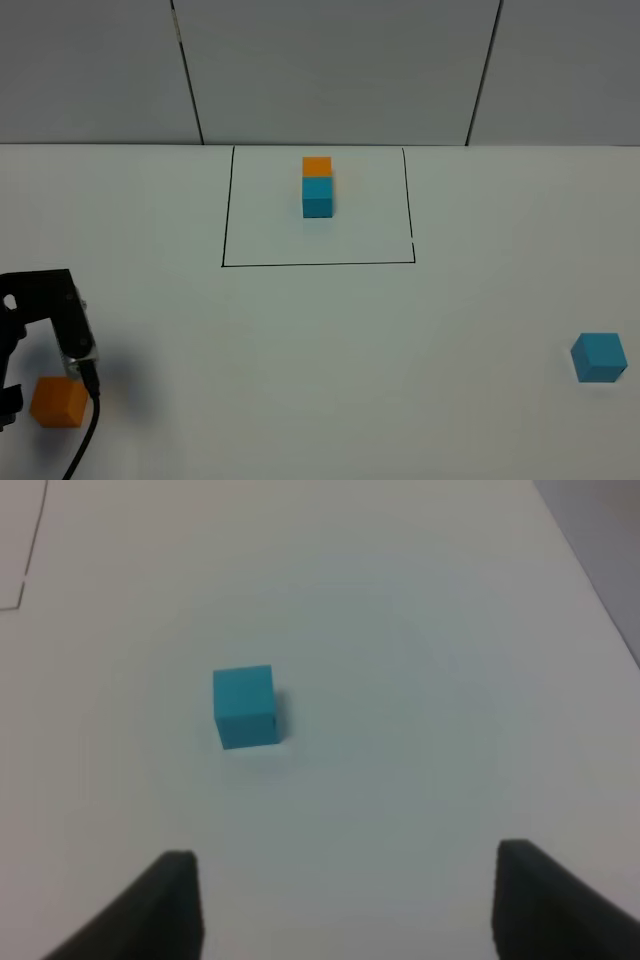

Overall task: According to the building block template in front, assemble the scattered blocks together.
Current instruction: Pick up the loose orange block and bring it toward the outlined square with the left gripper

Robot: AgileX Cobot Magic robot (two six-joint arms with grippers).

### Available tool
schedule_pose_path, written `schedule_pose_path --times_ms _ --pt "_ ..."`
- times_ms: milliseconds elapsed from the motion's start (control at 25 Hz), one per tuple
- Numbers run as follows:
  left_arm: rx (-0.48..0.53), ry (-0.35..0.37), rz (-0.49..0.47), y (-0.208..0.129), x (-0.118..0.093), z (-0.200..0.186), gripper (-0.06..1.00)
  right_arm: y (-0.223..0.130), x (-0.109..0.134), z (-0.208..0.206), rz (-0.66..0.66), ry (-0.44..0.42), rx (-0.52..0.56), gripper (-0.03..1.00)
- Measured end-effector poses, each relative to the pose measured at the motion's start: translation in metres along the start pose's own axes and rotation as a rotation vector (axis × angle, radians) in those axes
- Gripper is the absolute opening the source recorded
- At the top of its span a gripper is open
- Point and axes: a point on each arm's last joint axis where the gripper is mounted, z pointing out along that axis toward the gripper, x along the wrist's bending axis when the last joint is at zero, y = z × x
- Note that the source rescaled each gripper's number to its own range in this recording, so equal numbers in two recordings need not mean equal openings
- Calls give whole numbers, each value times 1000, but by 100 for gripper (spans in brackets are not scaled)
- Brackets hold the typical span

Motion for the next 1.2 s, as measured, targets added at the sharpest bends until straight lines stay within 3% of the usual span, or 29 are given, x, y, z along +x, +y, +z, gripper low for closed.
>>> schedule_pose_path --times_ms 400,520,840,1200 --pt "-22 -24 273 9 4 10 97 0 0 0 0 0 0 56" --pt "-36 -20 316 12 6 14 97 0 0 0 0 0 0 56" --pt "-61 -53 355 21 8 34 97 0 0 0 0 0 0 56" --pt "-78 -41 362 29 12 53 97 0 0 0 0 0 0 56"
